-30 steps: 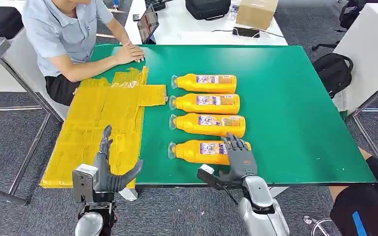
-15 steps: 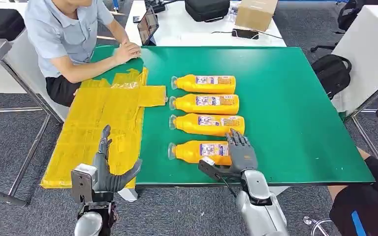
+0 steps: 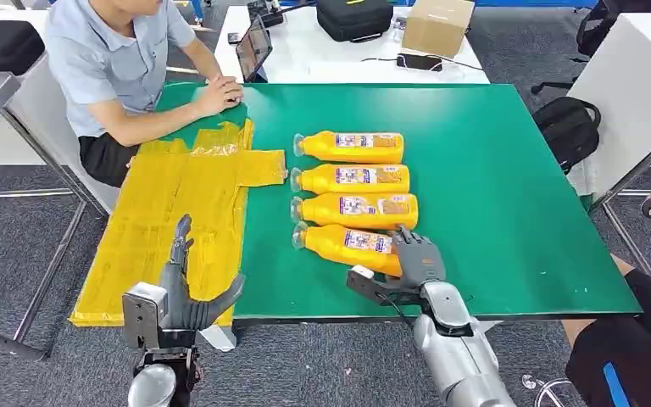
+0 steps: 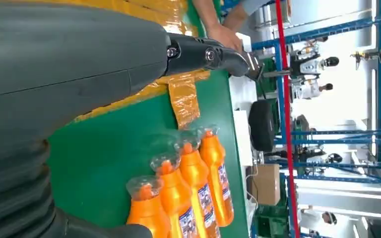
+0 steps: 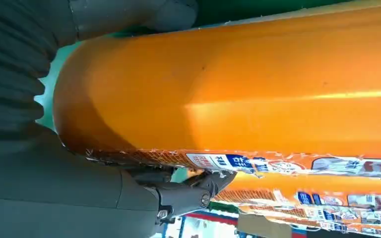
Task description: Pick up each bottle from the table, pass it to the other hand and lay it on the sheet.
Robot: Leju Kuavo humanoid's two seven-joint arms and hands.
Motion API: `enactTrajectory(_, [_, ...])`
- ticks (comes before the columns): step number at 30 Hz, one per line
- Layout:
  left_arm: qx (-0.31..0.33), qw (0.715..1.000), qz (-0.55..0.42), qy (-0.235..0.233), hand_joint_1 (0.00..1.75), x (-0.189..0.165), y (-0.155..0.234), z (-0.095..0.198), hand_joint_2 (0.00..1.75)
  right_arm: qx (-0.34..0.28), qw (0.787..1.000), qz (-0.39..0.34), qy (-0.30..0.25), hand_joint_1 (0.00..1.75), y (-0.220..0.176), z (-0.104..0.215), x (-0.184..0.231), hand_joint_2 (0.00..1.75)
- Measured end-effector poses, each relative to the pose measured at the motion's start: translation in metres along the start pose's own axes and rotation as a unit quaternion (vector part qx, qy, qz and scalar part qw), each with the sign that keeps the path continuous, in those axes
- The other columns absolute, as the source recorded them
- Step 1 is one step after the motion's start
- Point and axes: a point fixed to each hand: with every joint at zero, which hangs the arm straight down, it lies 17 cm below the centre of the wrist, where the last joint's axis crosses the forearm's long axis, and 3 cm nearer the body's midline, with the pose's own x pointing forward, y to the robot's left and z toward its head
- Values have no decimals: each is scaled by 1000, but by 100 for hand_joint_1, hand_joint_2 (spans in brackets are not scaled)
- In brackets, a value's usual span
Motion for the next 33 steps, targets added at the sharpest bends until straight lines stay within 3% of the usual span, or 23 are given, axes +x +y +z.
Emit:
enactTrajectory(10, [-1,1000,3,-2,0,1,0,-1,175,10,1000,-13,-15,175,5,-2,1,175])
enactTrajectory(14, [1,1000,6,-5,0,2,1,-2,175,11,992,-98,-74,175,7,3,21,175])
enactTrajectory(18, [20,1000,20,-1,0,1,8,-7,175,1,965,-220,-142,175,9,23,54,175])
enactTrajectory(23, [40,999,31,22,0,-9,13,-10,175,-51,923,-342,-172,175,-24,46,89,175])
enactTrajectory(33, [-81,992,64,77,0,-39,-60,9,175,-182,861,-416,-229,175,-118,71,106,175])
